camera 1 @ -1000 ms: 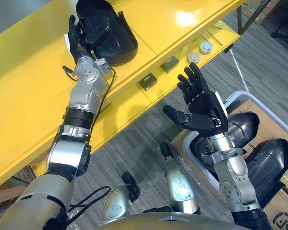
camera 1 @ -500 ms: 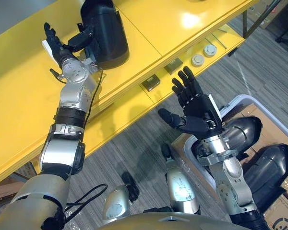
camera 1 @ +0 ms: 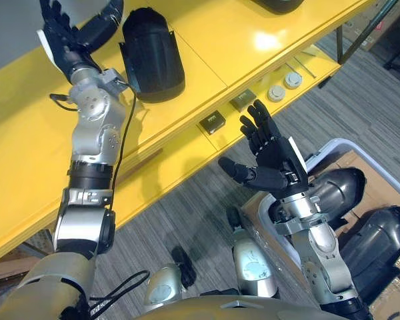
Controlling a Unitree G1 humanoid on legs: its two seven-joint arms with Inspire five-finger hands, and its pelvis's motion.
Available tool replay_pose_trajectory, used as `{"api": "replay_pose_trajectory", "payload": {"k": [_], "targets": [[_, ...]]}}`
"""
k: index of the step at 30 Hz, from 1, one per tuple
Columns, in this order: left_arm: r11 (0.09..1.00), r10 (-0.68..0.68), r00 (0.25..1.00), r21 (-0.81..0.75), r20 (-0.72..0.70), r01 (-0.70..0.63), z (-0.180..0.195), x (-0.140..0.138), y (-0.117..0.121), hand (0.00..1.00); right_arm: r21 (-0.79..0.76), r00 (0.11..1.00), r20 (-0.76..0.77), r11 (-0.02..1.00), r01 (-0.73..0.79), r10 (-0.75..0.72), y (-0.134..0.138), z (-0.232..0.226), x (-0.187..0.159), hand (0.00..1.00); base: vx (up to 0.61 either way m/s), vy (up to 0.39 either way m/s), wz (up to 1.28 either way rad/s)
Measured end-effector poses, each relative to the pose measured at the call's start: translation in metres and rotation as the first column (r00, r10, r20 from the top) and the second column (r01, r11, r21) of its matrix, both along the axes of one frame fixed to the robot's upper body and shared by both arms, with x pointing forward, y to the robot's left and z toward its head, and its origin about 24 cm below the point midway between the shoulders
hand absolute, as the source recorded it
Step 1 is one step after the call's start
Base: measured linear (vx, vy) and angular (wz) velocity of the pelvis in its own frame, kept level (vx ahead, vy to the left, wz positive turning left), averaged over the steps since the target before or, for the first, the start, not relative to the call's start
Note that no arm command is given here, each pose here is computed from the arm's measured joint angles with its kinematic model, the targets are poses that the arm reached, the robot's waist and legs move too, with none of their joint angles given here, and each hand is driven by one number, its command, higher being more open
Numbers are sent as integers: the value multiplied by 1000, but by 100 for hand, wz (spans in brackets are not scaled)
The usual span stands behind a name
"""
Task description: Walk over and take three plastic housings, then place them on the shelf
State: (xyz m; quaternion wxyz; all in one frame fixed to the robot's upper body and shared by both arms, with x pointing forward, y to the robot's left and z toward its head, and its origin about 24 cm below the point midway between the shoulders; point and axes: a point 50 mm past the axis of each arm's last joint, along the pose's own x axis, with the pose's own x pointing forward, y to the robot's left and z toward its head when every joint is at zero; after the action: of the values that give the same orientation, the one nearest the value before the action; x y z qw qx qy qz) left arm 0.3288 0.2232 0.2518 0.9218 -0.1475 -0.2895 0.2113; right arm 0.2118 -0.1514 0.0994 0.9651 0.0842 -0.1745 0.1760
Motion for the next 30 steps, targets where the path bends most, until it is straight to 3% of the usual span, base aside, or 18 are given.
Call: {"api": "replay_pose_trajectory", "payload": {"k": [8,15,23,30], "targets": [[998,-38,996,46,-87,42,-82,-61,22,100,-3,975,27,975,220,-220,-34,7,2,100,-33,-23,25],[996,-73,958,27,-277,83,-144,-101,17,100,16,941,-19,941,339,-338,-40,0,9,100,-45,-27,28],[986,-110,956,94,-273,141,-149,-114,13,100,-6,852,-142,861,509,-505,-68,-19,9,100,-2,-9,15],[983,-135,950,81,-282,164,-157,-123,11,100,-95,834,-167,850,518,-526,-70,-30,10,100,-18,-5,9]]}}
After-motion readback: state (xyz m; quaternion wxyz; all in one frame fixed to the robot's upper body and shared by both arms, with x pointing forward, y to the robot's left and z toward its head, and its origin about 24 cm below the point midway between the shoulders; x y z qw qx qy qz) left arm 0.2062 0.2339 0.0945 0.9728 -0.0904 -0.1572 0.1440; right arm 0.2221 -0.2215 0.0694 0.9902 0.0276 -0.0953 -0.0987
